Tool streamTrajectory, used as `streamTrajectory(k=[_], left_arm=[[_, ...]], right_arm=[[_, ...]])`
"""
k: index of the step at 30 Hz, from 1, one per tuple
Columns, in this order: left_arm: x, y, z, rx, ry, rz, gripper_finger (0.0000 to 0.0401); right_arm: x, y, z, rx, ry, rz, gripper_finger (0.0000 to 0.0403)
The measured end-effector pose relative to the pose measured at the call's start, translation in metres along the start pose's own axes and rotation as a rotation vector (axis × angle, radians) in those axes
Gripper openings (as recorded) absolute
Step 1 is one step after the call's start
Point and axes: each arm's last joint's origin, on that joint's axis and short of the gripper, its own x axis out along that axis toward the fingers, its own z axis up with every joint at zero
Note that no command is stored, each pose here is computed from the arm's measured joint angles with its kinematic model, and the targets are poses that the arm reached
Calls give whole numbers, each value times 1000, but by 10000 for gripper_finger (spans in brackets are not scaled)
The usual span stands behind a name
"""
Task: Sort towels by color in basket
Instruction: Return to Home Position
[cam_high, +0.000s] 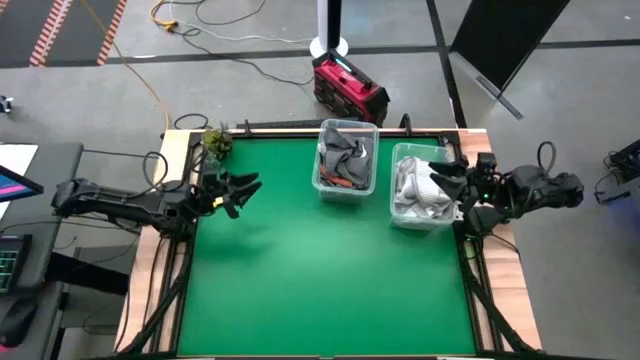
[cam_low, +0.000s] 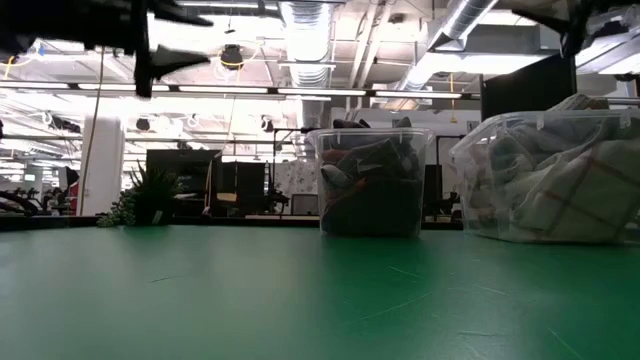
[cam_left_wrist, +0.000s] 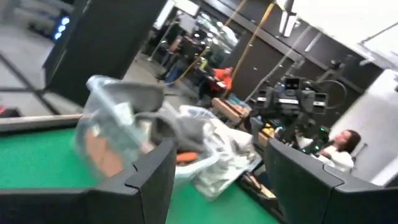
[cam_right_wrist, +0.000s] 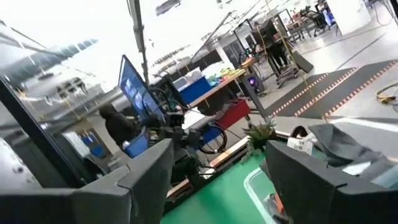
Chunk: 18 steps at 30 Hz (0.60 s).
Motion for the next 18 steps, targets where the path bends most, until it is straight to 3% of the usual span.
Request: streamTrajectory(k=[9,18], left_arm=[[-14,34,-25,-114,-46,64,187],[-20,49,-21,-50,-119,109,127]], right_arm=[[-8,-21,-31,138,-89,47,285],[-3,-39,-78,274,-241,128,285]])
